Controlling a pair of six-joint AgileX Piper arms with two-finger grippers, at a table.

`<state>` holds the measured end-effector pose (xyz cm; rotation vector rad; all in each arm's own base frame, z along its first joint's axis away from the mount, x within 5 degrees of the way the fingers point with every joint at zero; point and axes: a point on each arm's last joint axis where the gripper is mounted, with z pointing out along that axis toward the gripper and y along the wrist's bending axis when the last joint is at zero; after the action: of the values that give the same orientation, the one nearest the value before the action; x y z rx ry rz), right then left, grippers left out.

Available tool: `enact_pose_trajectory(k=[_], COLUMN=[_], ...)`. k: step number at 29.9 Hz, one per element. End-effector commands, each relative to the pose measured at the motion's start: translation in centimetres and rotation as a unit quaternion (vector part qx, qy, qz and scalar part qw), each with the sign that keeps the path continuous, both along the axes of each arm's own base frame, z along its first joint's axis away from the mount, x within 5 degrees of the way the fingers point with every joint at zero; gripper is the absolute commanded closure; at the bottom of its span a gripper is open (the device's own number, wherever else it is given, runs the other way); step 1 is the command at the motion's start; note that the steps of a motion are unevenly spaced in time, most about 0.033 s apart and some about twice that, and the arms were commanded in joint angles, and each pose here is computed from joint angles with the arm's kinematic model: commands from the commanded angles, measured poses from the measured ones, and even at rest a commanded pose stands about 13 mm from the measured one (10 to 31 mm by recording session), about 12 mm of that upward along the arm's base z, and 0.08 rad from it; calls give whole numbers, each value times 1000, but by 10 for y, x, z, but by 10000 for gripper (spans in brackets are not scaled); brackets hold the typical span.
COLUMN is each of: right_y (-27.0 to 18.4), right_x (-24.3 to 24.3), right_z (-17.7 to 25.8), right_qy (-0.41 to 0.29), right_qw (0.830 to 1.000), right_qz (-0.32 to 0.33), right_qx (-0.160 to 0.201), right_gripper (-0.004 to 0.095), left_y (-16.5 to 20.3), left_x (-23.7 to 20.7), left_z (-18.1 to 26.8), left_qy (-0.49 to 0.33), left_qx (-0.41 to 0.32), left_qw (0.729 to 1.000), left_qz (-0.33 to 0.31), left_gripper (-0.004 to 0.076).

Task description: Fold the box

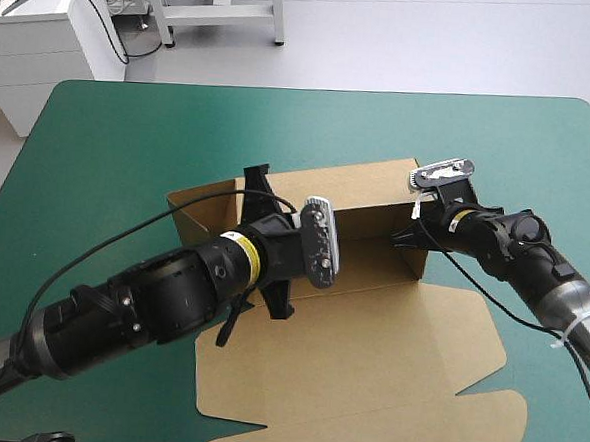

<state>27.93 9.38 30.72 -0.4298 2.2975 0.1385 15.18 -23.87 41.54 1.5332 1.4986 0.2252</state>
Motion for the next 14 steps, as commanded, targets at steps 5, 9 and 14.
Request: enact_pose_trajectory(k=[5,9,14], right_y=[-2,-2,-3], right_x=[1,1,-1], right_z=[27,26,24], right_qy=[-66,-61,-50], right_qw=[998,998,999], right_qz=[-1,-1,-1], right_qx=[17,15,11], right_gripper=[921,922,921], left_y=[51,83,129], left_x=[7,5,6], left_z=[57,75,82], left_qy=[52,61,78], left_qx=[-71,-117,-154], left_qw=[994,986,962], left_qz=[63,103,209], left_gripper=[706,707,707])
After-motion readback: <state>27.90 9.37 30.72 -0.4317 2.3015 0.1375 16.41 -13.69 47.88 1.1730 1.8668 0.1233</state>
